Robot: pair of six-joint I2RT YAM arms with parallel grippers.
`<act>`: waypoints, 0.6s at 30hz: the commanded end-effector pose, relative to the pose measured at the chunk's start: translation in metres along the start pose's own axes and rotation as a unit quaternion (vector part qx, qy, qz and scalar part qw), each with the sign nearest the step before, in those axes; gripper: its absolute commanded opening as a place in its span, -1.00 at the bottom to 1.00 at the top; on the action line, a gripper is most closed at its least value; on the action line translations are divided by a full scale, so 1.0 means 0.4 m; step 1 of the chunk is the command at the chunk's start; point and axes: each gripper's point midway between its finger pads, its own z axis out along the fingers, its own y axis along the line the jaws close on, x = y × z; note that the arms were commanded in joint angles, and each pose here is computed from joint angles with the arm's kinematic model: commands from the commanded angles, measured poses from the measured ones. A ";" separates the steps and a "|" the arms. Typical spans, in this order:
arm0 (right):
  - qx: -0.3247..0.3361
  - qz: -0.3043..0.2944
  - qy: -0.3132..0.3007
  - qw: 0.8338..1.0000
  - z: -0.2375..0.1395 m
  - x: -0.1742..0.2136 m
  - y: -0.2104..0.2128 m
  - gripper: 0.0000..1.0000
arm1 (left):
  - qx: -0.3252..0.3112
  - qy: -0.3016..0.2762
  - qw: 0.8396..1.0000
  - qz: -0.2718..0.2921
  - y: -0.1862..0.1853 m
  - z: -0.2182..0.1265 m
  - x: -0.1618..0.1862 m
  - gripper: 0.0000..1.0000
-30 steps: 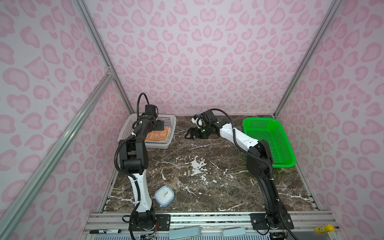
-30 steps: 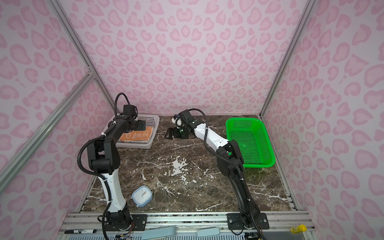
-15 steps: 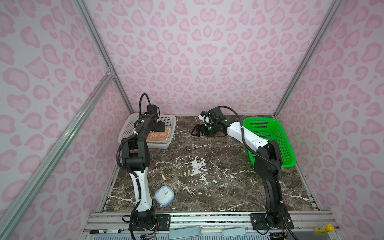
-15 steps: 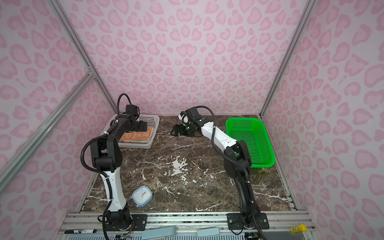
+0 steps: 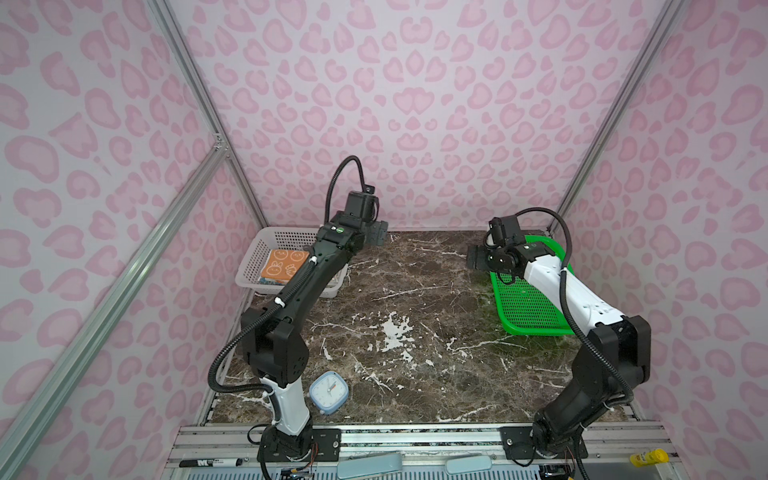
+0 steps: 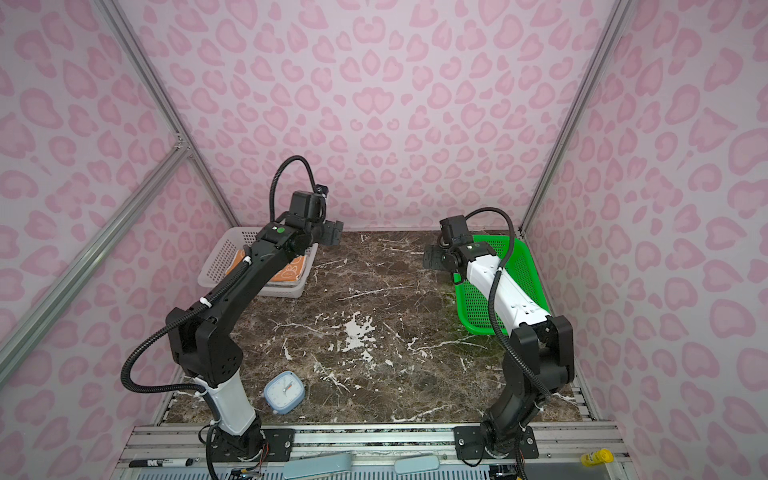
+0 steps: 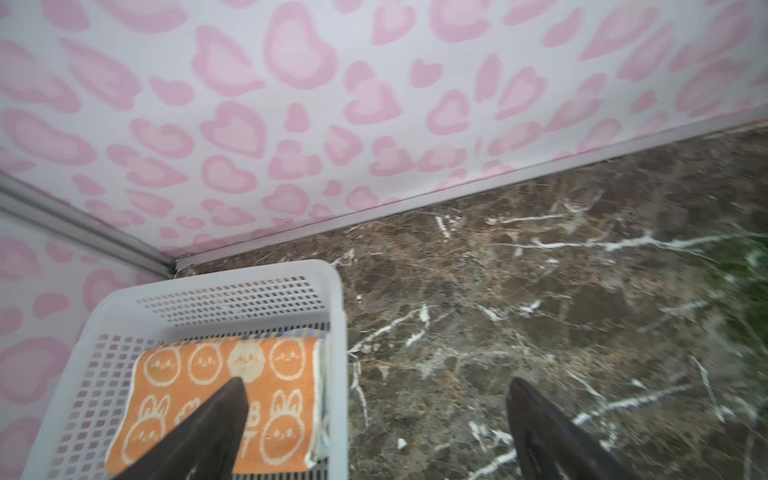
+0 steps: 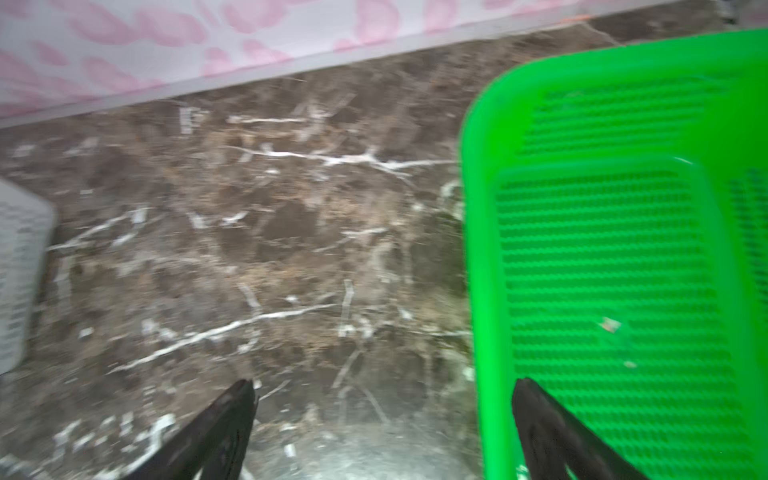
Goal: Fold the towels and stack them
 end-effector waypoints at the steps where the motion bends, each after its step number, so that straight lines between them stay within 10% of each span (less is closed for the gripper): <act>1: 0.097 -0.017 0.023 0.995 0.025 0.060 -0.110 0.96 | 0.010 -0.053 0.998 0.019 -0.096 -0.054 -0.051 0.95; 10: 0.116 -0.005 0.079 0.990 0.128 0.177 -0.151 0.28 | 0.122 -0.096 0.988 0.010 -0.382 -0.126 0.059 0.95; 18: 0.072 -0.015 0.075 0.994 0.138 0.181 -0.056 -0.71 | 0.123 -0.071 0.990 -0.016 -0.365 -0.146 0.178 0.95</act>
